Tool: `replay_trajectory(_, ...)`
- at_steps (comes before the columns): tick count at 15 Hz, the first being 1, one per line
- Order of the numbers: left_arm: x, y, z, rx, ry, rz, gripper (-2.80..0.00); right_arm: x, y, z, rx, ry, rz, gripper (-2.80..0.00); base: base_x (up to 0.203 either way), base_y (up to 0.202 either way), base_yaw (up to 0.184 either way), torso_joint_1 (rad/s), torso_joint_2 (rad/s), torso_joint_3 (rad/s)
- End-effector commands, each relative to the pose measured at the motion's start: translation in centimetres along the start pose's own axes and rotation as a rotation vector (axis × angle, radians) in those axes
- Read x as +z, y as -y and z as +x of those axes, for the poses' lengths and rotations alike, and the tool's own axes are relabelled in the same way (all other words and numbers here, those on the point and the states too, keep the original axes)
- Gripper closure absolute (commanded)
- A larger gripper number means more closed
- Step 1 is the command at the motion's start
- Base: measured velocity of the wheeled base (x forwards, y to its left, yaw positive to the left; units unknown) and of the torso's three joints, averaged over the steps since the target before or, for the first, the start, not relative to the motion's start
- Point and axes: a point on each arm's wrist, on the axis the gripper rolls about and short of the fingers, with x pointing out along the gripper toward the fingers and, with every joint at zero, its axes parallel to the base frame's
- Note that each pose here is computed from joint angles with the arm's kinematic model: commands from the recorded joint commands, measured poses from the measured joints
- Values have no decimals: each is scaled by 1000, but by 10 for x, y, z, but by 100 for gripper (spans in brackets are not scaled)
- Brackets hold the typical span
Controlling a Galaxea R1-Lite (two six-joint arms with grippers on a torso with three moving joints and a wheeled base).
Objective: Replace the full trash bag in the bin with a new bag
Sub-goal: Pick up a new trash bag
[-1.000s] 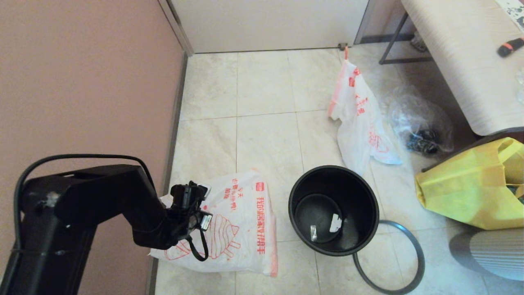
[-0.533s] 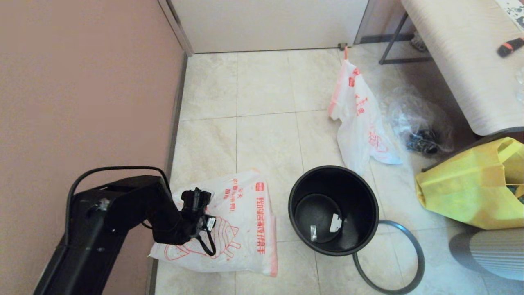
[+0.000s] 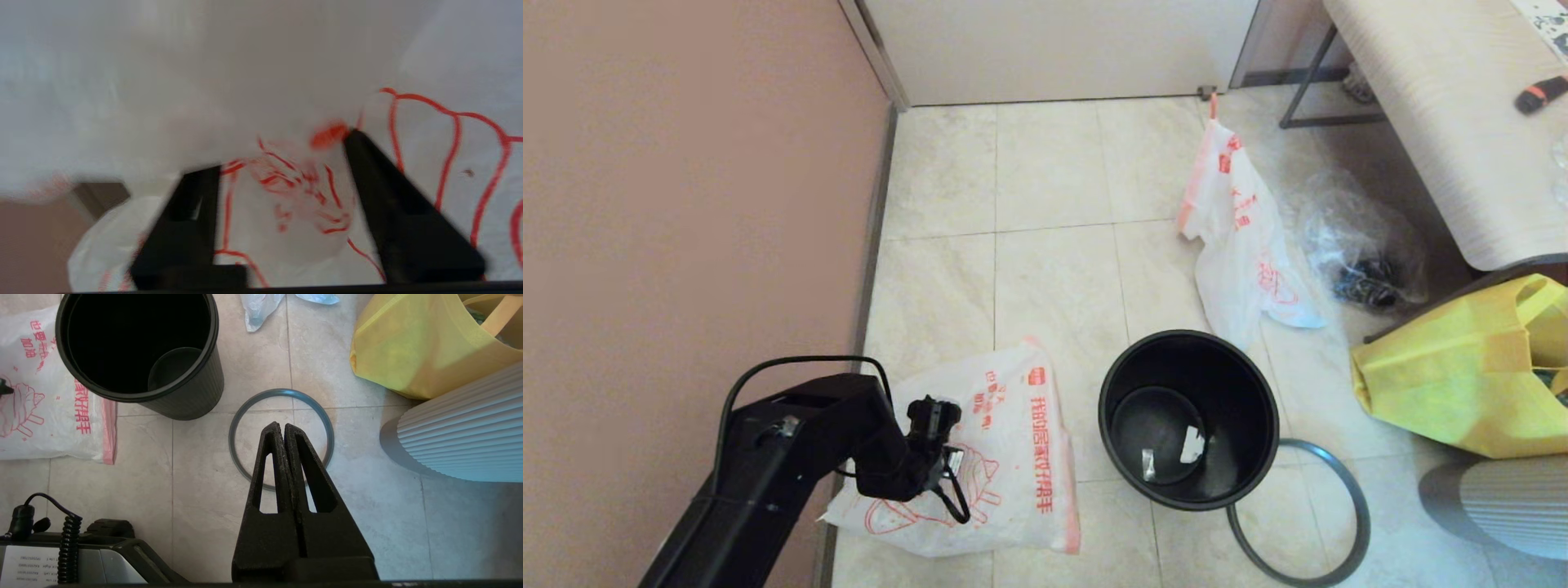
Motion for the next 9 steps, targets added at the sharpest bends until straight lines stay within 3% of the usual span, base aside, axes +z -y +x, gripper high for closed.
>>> replay_trajectory(1, -3, 1, 3, 2, -5, 2, 0, 0, 0, 0, 1, -3, 0, 0, 0, 0, 0, 0, 0, 0)
replay_trajectory(6, -5, 1, 1, -2, -15, 4, 0, 0, 0, 0, 1, -2, 0, 0, 0, 0, 0, 0, 0, 0)
replay_trajectory(9, 11, -6, -31, -18, 5, -21, 0, 0, 0, 0, 1, -2, 0, 0, 0, 0, 0, 0, 0, 0)
